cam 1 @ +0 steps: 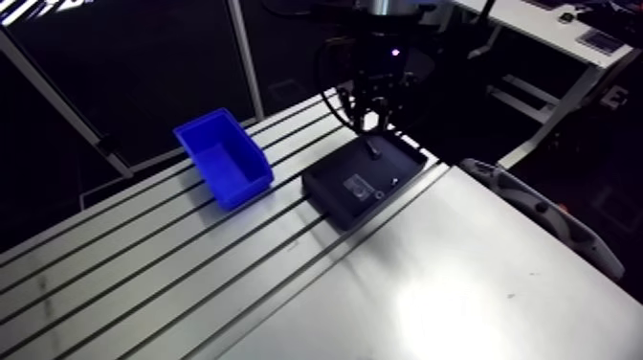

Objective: Pick up the M10 bolt from the tray and put it into the blue bin.

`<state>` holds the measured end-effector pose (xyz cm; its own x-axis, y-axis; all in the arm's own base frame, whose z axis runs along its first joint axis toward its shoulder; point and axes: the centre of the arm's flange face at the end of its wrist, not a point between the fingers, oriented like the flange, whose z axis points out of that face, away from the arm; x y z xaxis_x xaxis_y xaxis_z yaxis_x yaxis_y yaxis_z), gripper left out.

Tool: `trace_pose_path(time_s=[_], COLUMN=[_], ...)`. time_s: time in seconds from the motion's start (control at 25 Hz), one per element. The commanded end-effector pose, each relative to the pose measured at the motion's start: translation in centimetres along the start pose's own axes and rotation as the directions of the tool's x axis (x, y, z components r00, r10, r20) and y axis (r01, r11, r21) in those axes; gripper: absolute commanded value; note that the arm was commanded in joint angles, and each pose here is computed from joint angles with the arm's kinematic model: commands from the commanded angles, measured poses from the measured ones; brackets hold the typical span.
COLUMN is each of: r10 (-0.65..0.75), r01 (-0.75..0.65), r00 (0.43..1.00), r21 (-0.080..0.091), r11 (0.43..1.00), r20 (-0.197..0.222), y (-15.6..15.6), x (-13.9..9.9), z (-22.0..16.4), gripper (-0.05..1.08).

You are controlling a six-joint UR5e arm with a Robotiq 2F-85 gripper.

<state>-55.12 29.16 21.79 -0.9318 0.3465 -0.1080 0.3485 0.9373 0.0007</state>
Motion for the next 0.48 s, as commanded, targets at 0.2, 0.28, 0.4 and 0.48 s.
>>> trace_pose_path(time_s=[0.2,0.28,0.4,0.48], r10=[0.003,0.004,0.002,-0.002], r01=[-0.003,-0.004,-0.003,0.002], r00=[1.000,1.000,1.000,1.000], r21=[-0.014,-0.017,-0.022,-0.035], r11=[1.000,1.000,1.000,0.999], r20=[0.007,0.003,-0.005,0.003], y=[0.4,0.4,0.4,0.4], x=[0.1,0.1,0.1,-0.2], z=[1.4,1.5,1.8,2.1], gripper=[0.52,0.52,0.57,0.55])
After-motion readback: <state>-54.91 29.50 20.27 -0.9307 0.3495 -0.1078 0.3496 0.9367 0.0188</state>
